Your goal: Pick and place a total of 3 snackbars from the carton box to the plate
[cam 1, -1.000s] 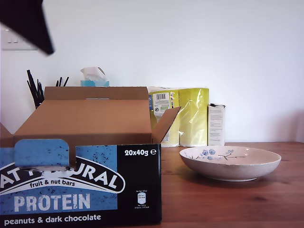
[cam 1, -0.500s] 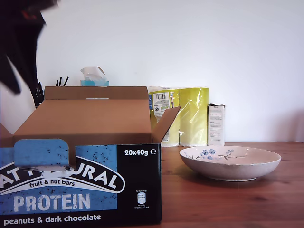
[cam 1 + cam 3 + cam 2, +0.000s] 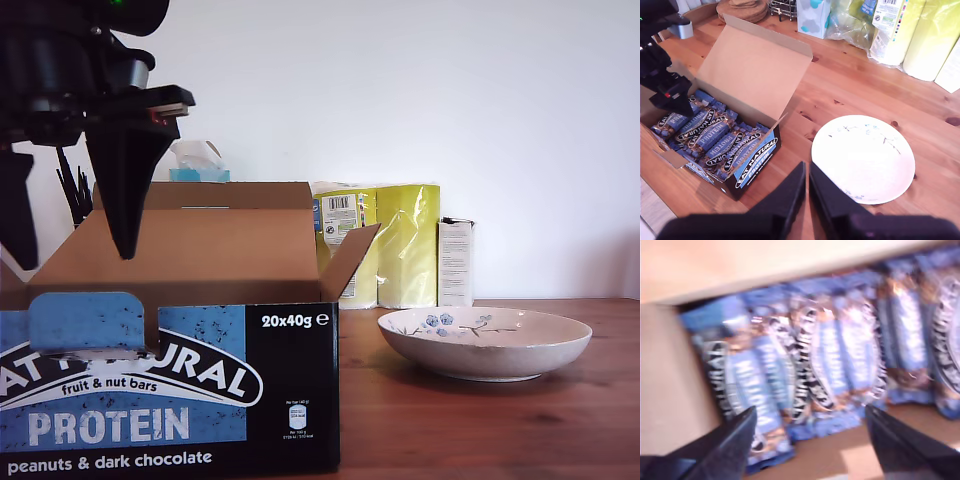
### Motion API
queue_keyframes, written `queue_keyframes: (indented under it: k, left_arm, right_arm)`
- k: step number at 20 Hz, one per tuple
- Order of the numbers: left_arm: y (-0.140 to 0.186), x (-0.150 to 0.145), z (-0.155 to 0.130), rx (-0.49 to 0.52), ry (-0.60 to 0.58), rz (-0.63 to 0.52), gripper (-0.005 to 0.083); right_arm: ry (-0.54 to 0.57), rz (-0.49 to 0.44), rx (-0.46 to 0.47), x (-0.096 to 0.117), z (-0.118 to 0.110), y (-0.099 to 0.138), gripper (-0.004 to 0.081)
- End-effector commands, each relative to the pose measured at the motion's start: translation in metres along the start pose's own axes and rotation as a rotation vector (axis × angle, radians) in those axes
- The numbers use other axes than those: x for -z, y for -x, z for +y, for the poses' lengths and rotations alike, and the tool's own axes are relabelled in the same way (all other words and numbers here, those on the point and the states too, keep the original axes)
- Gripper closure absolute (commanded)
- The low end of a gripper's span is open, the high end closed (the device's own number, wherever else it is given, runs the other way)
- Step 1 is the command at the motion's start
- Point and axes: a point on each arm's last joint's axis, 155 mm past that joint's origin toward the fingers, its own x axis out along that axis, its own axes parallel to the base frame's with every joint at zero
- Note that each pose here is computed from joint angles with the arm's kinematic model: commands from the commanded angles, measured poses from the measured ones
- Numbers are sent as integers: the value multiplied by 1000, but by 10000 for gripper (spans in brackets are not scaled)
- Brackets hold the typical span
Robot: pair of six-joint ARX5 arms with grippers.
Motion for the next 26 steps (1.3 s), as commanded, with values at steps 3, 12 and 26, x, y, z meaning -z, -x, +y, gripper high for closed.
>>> queue_keyframes:
  k: [3,12,26]
  left_arm:
    - [-15,7,15,-90,22,54,108]
    - [-39,15,19,-219,-26,103,120]
    - [-55,22,33,-320,-53,162,194]
  right_arm:
    - [7,-3,-2,0,0,-5,783]
    - [8,-7,-4,-1,0,-5,783]
    - [43,-5,-50,0,13,-5,783]
